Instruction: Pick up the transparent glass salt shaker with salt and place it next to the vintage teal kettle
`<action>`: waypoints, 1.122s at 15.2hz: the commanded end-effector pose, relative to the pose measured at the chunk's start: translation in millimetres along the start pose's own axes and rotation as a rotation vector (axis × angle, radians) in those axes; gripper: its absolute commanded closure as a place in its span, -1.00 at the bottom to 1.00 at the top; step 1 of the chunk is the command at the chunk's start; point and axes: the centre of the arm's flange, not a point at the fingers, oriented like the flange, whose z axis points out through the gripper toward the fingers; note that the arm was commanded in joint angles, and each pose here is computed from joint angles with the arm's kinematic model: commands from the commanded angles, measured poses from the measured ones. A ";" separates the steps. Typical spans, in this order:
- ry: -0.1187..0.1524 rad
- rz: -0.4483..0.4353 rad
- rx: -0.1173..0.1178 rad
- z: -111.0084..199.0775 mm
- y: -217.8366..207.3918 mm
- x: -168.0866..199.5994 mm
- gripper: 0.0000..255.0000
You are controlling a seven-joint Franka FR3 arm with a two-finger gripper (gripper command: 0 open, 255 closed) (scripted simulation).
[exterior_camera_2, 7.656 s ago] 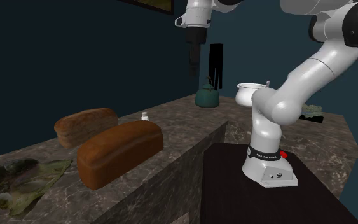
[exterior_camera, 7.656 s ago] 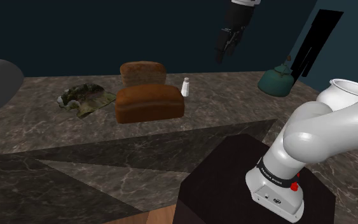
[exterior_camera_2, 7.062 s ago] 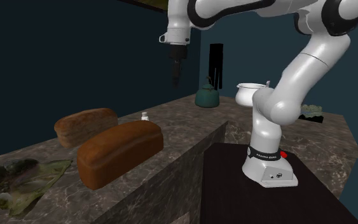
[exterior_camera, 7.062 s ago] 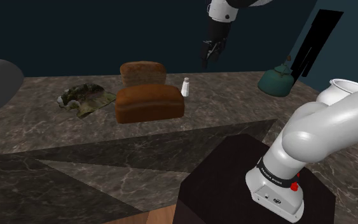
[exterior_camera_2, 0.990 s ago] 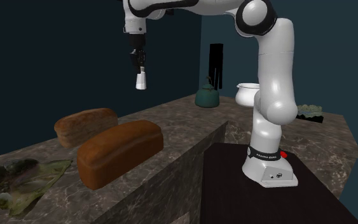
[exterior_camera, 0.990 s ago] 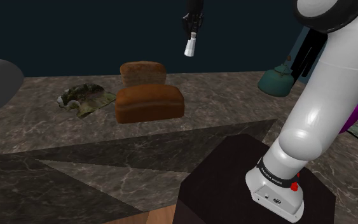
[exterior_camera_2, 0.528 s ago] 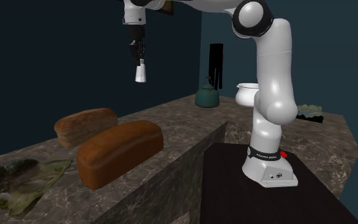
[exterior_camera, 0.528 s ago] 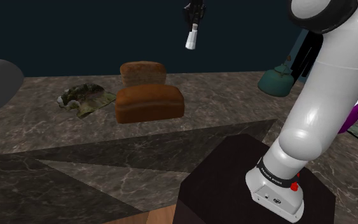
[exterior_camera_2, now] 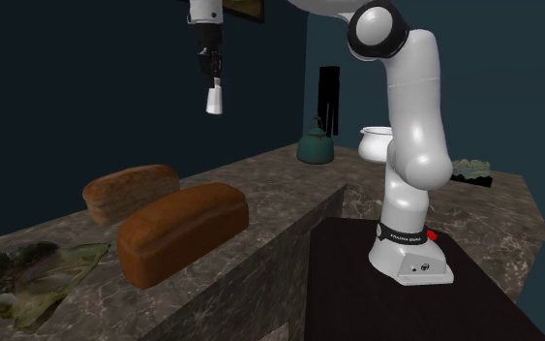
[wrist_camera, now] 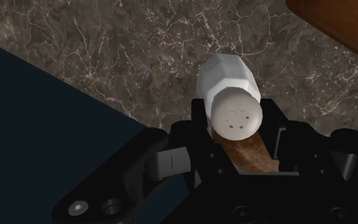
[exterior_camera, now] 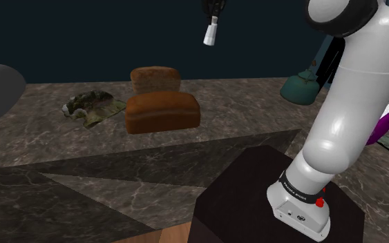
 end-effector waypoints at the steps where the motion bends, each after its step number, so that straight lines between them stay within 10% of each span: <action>1: 0.000 0.000 0.000 -0.7 14.8 -13.2 1.00; 17: 0.000 0.000 0.000 11.5 176.5 -148.5 1.00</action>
